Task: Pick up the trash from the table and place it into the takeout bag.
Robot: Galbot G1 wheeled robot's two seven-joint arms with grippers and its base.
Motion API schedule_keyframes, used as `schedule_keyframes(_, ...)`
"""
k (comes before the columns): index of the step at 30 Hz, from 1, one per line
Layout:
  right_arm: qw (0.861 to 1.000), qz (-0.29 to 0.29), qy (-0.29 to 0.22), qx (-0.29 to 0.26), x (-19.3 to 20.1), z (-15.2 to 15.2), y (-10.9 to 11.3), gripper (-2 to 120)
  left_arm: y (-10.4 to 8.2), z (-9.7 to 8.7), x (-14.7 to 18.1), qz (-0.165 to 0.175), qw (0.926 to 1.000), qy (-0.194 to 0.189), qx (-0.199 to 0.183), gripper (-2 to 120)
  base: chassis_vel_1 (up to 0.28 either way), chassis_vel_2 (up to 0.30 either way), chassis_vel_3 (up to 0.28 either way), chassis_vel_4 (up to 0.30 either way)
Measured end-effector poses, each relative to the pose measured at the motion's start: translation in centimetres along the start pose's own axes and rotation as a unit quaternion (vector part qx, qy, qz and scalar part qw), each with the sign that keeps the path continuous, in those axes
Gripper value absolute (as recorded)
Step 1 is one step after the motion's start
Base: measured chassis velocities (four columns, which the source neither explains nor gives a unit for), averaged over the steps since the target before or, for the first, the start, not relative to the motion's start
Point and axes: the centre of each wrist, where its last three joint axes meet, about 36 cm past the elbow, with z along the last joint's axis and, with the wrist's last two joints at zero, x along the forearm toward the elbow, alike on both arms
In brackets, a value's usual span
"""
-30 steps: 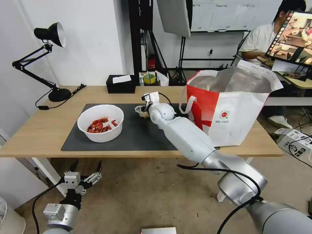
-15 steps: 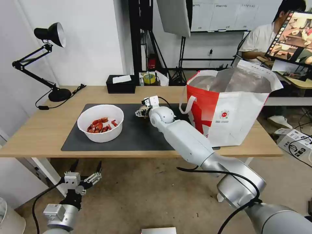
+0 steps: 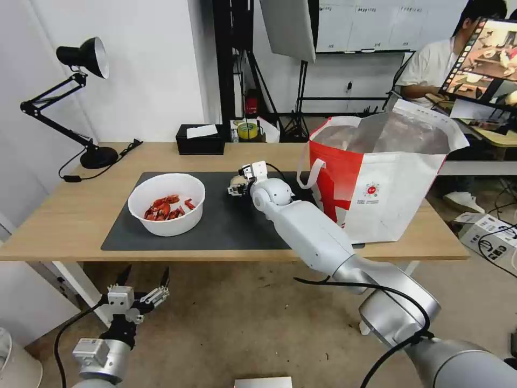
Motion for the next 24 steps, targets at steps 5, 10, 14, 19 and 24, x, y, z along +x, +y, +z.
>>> schedule_keyframes(5,1.0,-0.004,-0.002,-0.004,-0.3,0.4,-0.3,62,0.0,0.0,0.0,0.001,1.0,0.0,0.0,100,0.0,0.0,0.0,0.0)
schedule_keyframes(10,1.0,-0.005,-0.003,-0.003,-0.3,0.5,-0.4,48,0.0,0.0,0.0,0.001,1.0,0.0,0.0,100,0.0,0.0,0.0,0.0)
schedule_keyframes(14,1.0,-0.005,-0.006,-0.001,-0.3,0.6,-0.4,34,-0.1,0.0,0.0,0.002,1.0,0.0,0.0,100,0.0,0.0,0.0,0.0)
schedule_keyframes(19,0.999,-0.002,-0.038,0.014,0.6,1.1,-0.4,13,-0.1,0.0,0.0,0.002,1.0,0.0,0.0,100,0.0,0.0,0.0,0.0)
schedule_keyframes(24,0.995,0.011,-0.091,0.036,3.3,2.5,-0.4,6,-0.1,0.0,0.0,0.001,1.0,0.0,0.0,100,0.0,0.0,0.0,0.0)
